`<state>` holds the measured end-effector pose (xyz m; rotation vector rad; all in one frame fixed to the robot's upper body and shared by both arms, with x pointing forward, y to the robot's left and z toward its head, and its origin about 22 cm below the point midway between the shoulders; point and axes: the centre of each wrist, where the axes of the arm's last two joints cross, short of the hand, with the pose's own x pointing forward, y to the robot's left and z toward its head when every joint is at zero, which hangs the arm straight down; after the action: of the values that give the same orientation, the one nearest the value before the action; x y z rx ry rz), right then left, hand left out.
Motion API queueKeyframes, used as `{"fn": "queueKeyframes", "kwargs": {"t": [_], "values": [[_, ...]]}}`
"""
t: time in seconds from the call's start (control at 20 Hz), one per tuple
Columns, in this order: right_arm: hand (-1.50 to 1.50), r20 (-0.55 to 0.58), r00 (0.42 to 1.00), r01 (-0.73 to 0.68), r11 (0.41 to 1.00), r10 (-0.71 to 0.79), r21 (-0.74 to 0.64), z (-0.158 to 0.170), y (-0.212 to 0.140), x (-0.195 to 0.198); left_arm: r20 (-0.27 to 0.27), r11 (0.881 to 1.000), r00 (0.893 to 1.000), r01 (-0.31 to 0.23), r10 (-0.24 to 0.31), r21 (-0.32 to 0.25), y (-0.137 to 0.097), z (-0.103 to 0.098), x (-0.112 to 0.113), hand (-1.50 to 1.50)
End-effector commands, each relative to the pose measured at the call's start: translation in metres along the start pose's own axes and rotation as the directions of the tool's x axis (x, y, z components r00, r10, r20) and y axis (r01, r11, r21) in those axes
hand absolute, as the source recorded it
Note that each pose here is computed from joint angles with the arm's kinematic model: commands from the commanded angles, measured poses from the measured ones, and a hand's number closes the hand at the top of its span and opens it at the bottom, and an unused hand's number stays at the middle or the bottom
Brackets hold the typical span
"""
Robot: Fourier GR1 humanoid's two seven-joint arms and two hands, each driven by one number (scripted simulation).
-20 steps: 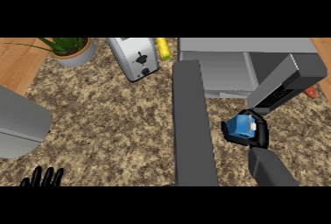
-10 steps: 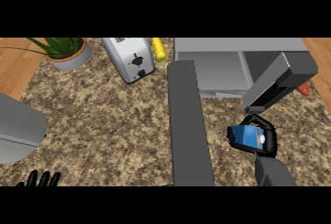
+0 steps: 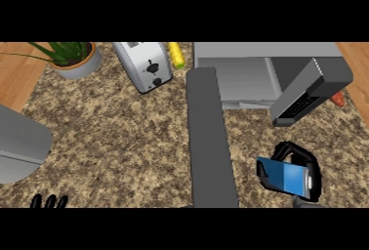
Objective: Pick up the milk, place it into the microwave and close the microwave
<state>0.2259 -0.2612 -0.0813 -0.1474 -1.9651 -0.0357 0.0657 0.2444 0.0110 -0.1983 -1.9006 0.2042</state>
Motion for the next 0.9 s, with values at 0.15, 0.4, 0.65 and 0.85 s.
{"fn": "queueKeyframes", "kwargs": {"t": [0.15,0.4,0.65,0.85], "values": [[1.50,0.017,0.981,0.193,0.981,-0.193,0.006,0.004,0.037,0.036,0.010,1.000,1.000,0.011,-0.011,0.008,-0.007,-0.003,-0.003,-1.50],[1.50,0.023,0.992,0.121,0.993,-0.121,-0.005,-0.027,0.052,0.058,0.004,1.000,1.000,0.022,-0.022,0.019,0.012,0.011,-0.005,-1.50],[1.50,0.013,0.999,0.035,0.999,-0.035,0.006,-0.055,0.083,0.035,-0.009,1.000,1.000,0.011,-0.011,0.008,0.020,0.006,-0.001,-1.50],[1.50,-0.021,1.000,0.005,1.000,-0.005,0.018,-0.070,0.085,0.029,-0.011,0.999,1.000,0.024,-0.023,0.023,0.017,0.011,0.000,-1.50]]}}
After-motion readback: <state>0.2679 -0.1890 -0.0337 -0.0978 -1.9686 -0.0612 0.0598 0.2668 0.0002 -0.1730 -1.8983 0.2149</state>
